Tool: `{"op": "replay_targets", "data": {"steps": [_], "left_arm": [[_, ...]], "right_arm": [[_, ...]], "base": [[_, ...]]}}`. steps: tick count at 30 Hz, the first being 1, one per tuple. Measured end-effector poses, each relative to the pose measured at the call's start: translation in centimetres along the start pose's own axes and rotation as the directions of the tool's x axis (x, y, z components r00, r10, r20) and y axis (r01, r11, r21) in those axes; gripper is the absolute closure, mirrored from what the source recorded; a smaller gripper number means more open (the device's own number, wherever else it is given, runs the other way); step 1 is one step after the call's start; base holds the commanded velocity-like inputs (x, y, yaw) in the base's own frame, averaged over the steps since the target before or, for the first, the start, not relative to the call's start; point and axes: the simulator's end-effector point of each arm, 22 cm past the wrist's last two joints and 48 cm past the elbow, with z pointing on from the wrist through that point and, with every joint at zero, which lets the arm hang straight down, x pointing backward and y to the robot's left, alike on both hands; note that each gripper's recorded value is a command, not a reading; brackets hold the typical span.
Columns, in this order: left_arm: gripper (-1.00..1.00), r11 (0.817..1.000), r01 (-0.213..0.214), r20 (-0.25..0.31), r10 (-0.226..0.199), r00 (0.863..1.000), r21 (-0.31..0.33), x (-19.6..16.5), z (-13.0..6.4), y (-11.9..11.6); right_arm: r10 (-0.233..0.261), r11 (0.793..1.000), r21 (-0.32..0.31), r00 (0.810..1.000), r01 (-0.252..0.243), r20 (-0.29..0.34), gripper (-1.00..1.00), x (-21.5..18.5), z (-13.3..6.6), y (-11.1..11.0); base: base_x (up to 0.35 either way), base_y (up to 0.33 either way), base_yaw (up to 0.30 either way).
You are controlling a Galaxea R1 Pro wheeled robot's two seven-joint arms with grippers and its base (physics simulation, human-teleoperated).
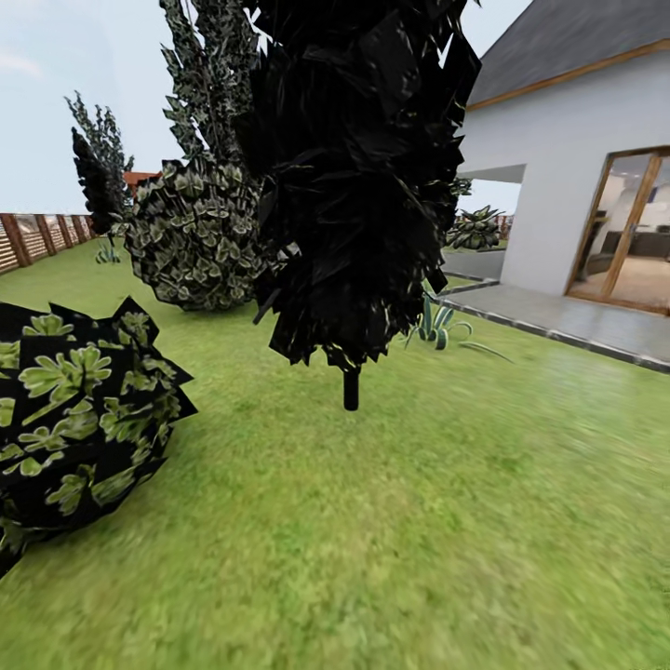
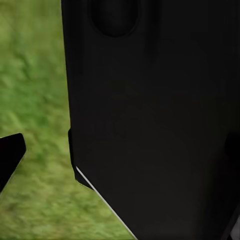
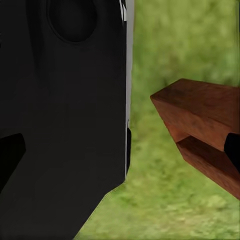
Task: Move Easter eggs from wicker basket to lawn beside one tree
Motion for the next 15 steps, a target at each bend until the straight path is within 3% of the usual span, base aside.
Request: {"op": "replay_targets", "data": {"steps": [7, 15], "left_arm": [[-1.0, 1.0, 0.0, 0.0, 0.0, 1.0, 0.0, 0.0, 0.0, -0.03], [-1.0, 1.0, 0.0, 0.0, 0.0, 1.0, 0.0, 0.0, 0.0, -0.01]], "right_arm": [[0.0, 1.0, 0.0, 1.0, 0.0, -0.001, -1.0, 0.02, 0.0, 0.0], [0.0, 1.0, 0.0, 1.0, 0.0, -0.001, -1.0, 0.02, 0.0, 0.0]], "base": [[0.317, 0.0, -0.257], [0.317, 0.0, -0.029]]}}
